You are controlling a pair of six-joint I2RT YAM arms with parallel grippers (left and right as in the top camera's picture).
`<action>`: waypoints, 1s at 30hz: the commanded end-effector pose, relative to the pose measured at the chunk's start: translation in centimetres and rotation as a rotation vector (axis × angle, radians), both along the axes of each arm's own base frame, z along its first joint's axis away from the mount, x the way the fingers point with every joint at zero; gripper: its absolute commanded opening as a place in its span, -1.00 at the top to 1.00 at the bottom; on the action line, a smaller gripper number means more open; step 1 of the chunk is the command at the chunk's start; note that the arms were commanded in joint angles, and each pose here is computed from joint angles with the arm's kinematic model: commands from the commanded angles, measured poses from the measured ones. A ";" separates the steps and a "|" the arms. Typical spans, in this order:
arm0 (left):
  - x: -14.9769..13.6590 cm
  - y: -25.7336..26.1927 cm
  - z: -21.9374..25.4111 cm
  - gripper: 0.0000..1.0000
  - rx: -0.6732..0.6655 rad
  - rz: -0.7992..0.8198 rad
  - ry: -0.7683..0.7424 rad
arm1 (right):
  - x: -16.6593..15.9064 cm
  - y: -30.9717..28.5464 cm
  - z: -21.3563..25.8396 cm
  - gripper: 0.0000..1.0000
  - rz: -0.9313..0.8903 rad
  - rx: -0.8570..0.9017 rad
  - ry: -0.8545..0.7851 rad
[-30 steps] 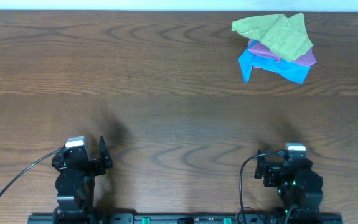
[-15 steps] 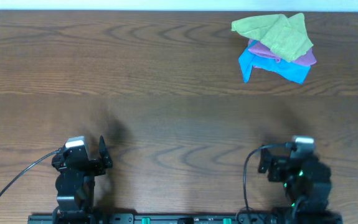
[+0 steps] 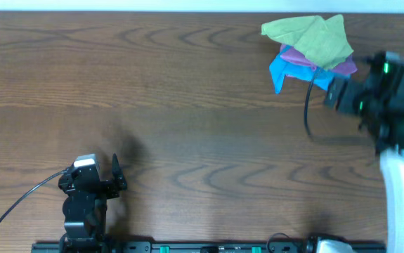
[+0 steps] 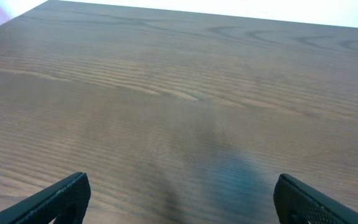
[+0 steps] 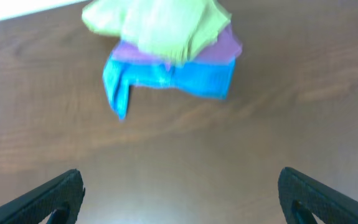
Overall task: Fold the cloth
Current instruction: 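Reach the right gripper to the cloth pile and grasp the green cloth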
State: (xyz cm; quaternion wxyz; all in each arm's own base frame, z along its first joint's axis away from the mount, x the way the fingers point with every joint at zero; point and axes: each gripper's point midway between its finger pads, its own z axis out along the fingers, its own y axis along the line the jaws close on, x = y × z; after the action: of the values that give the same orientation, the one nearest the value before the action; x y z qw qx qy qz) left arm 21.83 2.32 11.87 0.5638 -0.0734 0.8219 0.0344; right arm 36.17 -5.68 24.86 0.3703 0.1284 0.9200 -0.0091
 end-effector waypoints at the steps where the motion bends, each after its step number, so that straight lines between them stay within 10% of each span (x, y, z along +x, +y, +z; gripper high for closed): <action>1: -0.1 0.2 -0.9 -0.91 0.019 0.001 0.024 | 3.7 -1.2 -0.4 -0.98 0.013 -0.003 0.023; 15: -0.1 0.2 -0.9 -0.91 0.019 0.001 0.024 | 17.5 -4.2 -7.7 -0.99 0.064 -0.002 0.007; 30: -0.1 0.2 -0.9 -0.91 0.019 0.001 0.024 | 21.6 -5.2 -13.0 -0.99 0.057 -0.021 -0.037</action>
State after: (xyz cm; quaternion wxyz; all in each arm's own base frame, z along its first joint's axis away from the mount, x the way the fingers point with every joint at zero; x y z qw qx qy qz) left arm 21.83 2.32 11.87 0.5638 -0.0734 0.8219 0.0344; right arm 57.10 -10.19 12.27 0.3854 0.1001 0.9173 -0.0023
